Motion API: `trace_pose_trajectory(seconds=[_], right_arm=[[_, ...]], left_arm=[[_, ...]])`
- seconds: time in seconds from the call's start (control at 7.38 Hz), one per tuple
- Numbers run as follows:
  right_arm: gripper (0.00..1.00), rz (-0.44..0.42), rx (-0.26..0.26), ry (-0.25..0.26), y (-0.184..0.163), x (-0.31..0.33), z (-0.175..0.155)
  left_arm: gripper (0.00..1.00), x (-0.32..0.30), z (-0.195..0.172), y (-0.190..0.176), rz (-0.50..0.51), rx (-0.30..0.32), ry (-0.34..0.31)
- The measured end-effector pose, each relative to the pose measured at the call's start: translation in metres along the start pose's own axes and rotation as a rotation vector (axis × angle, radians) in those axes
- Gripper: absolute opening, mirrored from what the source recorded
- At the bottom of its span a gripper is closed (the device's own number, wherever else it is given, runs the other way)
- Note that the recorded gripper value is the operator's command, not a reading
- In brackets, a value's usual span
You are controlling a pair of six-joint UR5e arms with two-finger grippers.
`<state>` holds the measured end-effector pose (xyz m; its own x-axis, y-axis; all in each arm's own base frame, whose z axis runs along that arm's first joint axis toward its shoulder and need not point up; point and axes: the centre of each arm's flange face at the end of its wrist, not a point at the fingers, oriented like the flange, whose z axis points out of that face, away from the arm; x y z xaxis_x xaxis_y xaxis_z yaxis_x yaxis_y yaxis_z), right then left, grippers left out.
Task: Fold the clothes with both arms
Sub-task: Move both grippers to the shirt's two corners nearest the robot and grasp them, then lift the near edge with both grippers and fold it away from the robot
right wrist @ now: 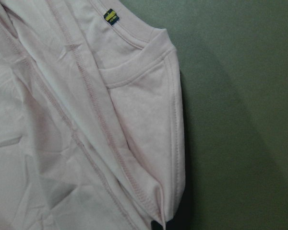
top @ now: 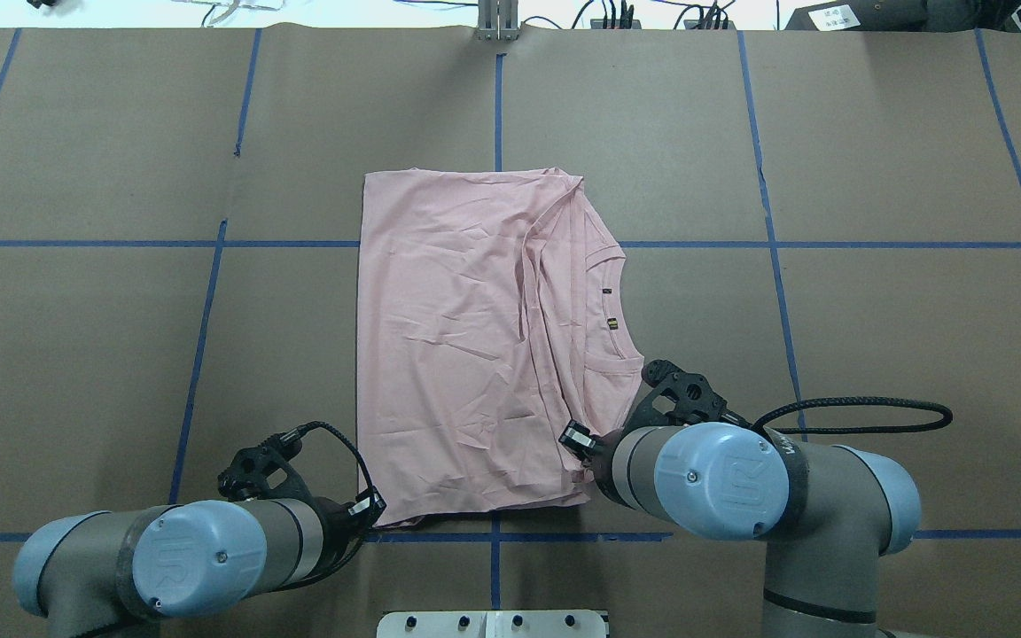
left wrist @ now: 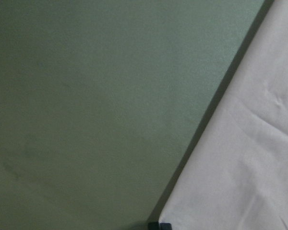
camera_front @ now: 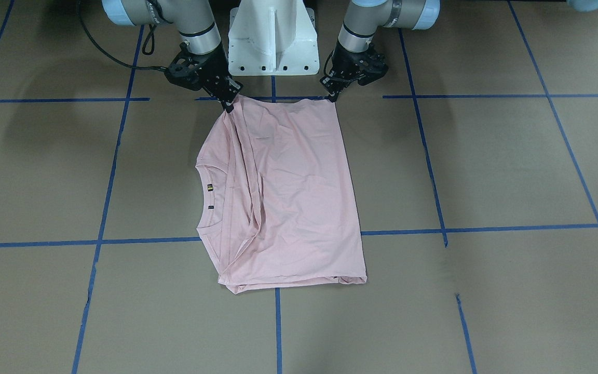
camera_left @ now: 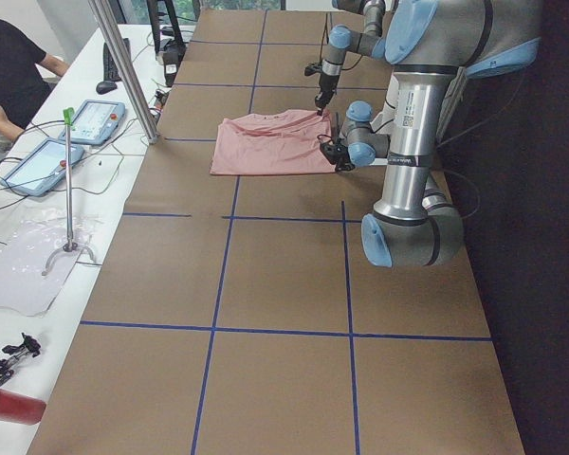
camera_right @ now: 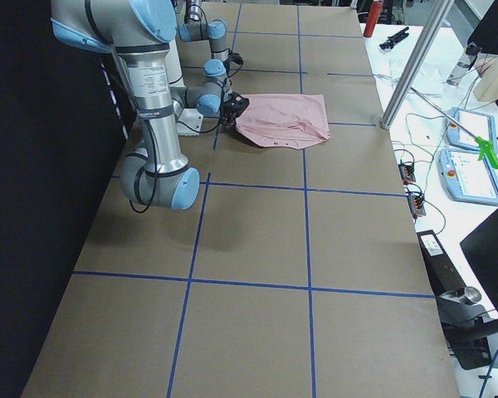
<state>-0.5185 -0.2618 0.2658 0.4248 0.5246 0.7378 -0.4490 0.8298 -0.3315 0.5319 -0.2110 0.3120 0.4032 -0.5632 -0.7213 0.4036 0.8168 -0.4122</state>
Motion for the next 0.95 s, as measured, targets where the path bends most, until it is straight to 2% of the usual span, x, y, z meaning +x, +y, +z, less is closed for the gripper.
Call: trace_pose_trajectory(seconds=[0.41, 0.68, 0.81, 0.95], right_arm=[[0.00, 0.003, -0.015, -0.016, 0.000, 0.008, -0.017], [0.00, 0.035, -0.060, -0.048, 0.008, 0.029, -0.058], [0.00, 0.059, -0.075, -0.087, 0.000, 0.033, -0.090], [0.00, 0.083, -0.065, -0.118, -0.018, 0.031, -0.110]], left_arm=[[0.00, 0.011, -0.031, 0.006, -0.003, -0.031, 0.051], [0.00, 0.021, -0.076, 0.014, -0.001, -0.046, 0.065], [0.00, 0.029, -0.111, 0.018, 0.002, -0.055, 0.071], [0.00, 0.045, -0.139, 0.012, -0.003, -0.046, 0.088]])
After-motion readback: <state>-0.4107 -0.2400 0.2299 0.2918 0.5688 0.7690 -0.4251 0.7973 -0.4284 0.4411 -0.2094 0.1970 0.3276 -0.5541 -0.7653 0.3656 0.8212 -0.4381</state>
